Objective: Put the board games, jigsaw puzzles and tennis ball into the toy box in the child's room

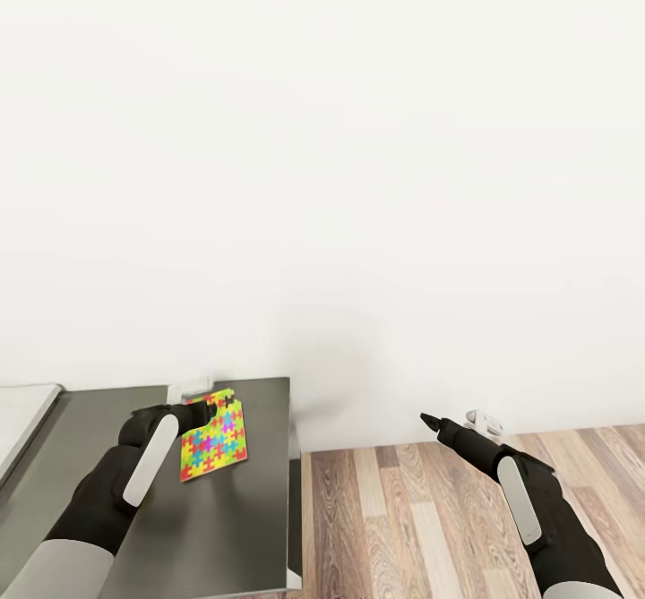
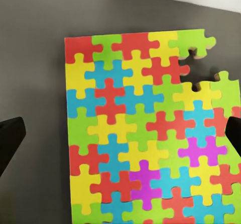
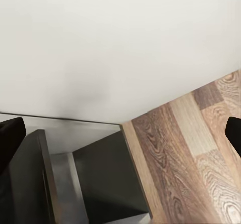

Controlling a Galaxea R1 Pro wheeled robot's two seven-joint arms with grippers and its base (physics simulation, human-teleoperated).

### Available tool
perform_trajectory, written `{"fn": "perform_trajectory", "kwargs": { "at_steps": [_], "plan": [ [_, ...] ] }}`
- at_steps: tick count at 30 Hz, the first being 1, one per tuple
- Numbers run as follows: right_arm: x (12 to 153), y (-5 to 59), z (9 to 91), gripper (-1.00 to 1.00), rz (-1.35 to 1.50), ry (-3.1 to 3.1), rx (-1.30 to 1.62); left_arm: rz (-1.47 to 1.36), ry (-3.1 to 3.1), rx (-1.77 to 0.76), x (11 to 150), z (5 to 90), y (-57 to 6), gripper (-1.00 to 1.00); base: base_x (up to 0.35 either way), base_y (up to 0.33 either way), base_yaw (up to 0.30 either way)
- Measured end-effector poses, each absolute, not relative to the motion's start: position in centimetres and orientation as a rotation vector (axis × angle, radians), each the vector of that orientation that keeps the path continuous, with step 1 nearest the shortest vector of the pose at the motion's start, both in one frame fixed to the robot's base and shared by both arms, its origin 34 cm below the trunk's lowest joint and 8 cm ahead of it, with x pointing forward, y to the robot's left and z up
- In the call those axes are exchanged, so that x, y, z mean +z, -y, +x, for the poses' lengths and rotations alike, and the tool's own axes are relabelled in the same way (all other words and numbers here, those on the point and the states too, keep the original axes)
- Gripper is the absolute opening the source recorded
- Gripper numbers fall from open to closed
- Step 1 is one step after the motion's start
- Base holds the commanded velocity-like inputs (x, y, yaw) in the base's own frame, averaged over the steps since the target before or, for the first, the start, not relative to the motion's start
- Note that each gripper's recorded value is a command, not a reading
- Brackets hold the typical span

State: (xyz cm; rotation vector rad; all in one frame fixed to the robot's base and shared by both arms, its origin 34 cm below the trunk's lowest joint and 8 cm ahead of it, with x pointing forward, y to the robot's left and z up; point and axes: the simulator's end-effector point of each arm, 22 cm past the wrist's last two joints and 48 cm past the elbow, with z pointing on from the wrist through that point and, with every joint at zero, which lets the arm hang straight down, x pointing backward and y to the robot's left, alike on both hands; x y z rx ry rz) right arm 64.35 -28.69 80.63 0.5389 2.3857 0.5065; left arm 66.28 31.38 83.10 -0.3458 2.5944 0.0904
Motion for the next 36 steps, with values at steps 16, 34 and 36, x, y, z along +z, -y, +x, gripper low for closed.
{"fn": "perform_trajectory", "kwargs": {
  "at_steps": [16, 34, 36],
  "plan": [
    [80.44, 28.66, 64.28, 1.00, 0.539, -2.389, 0.505, -0.346, -2.598, 0.091, 82.88, 66.21, -31.38, 1.00, 0.000, 0.000, 0.000],
    [80.10, 28.68, 64.17, 1.00, 0.541, -2.395, 0.504, -0.346, -2.605, 0.093, 82.49, 66.09, -31.38, 1.00, 0.000, 0.000, 0.000],
    [79.95, 28.68, 64.11, 1.00, 0.542, -2.398, 0.504, -0.346, -2.608, 0.093, 82.34, 66.05, -31.38, 1.00, 0.000, 0.000, 0.000]
  ]
}}
